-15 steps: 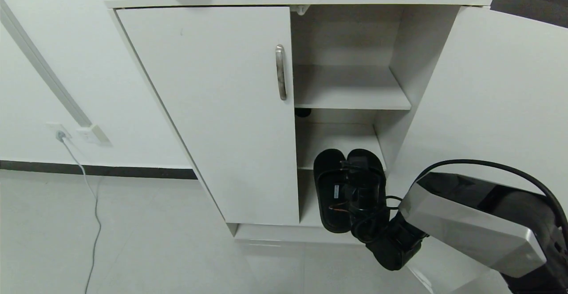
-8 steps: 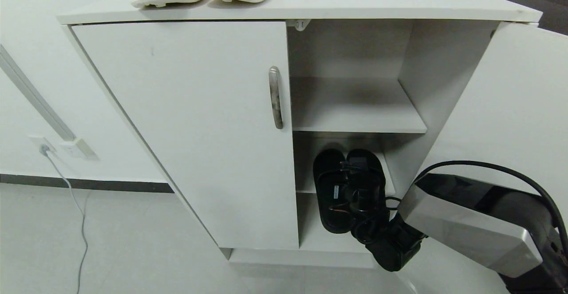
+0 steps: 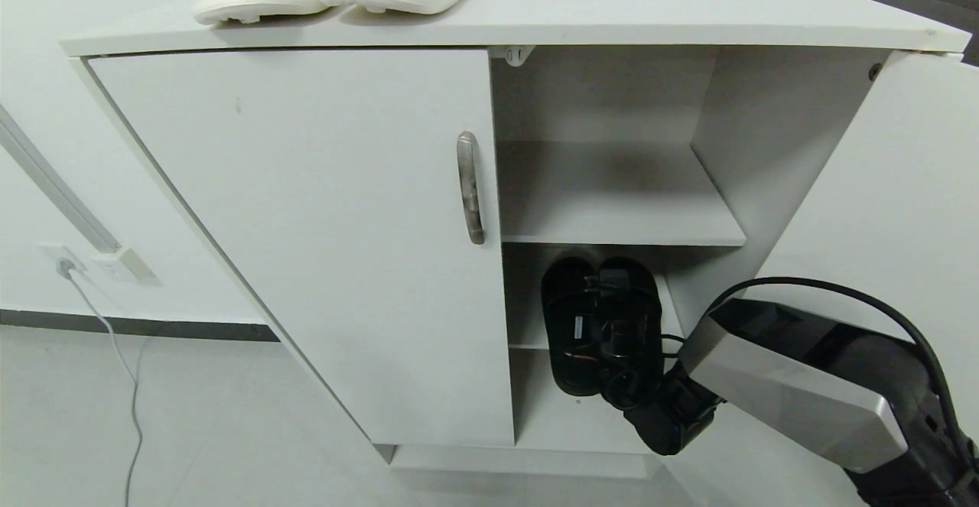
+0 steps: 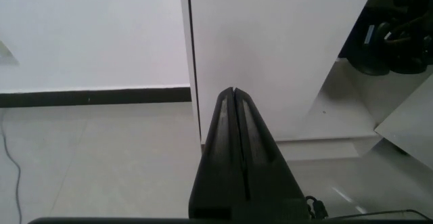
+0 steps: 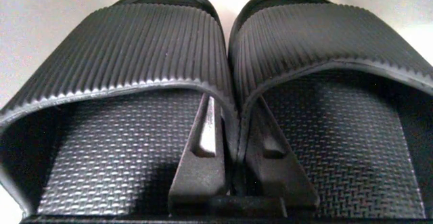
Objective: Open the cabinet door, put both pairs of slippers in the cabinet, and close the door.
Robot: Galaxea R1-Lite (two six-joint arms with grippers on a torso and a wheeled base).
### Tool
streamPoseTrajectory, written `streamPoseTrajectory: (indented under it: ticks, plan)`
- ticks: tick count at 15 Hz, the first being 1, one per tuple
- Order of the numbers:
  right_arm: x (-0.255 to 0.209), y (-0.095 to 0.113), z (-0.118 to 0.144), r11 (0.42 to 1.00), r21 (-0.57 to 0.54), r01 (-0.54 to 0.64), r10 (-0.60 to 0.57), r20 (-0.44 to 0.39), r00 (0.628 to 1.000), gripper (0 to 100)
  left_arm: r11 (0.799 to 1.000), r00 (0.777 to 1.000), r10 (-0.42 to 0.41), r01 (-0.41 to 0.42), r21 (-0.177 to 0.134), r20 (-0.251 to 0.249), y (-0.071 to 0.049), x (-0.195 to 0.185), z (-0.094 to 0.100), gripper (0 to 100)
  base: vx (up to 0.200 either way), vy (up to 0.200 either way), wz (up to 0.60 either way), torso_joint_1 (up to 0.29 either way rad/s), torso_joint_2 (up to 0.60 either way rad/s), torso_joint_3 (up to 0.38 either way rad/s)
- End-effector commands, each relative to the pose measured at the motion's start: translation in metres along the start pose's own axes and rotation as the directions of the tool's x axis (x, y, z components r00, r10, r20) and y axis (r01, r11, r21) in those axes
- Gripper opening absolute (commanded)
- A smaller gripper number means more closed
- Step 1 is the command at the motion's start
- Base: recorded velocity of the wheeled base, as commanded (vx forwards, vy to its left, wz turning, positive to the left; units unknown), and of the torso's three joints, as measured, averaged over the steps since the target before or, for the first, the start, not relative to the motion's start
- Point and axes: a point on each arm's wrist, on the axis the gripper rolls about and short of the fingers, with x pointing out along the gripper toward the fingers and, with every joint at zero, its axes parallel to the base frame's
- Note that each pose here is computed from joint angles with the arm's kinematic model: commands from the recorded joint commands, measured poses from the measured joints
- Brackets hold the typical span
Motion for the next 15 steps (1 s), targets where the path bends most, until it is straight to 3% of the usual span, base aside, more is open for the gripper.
streamPoseTrajectory:
  ticks: [1, 6, 15]
  plan:
    - [0.01, 0.001, 0.0, 1.0, 0.003, 0.01, -0.01, 0.004, 1.0, 0, 1.0, 1.0, 0.0, 0.0, 0.001, -0.001, 0.0, 0.0, 0.0, 0, 0.0, 0.0, 0.0, 0.0, 0.0, 0.0]
    - [0.04, 0.005, -0.003, 0.999, 0.011, 0.037, -0.037, 0.011, 0.999, 0, 1.0, 1.0, 0.0, 0.0, -0.001, -0.001, 0.0, 0.0, 0.0, 0, 0.0, 0.0, 0.0, 0.0, 0.0, 0.0]
    - [0.052, 0.008, 0.014, 0.999, 0.017, 0.047, -0.047, 0.019, 0.999, 0, 1.0, 1.0, 0.0, 0.0, -0.001, -0.001, 0.0, 0.0, 0.0, 0, 0.0, 0.0, 0.0, 0.0, 0.0, 0.0]
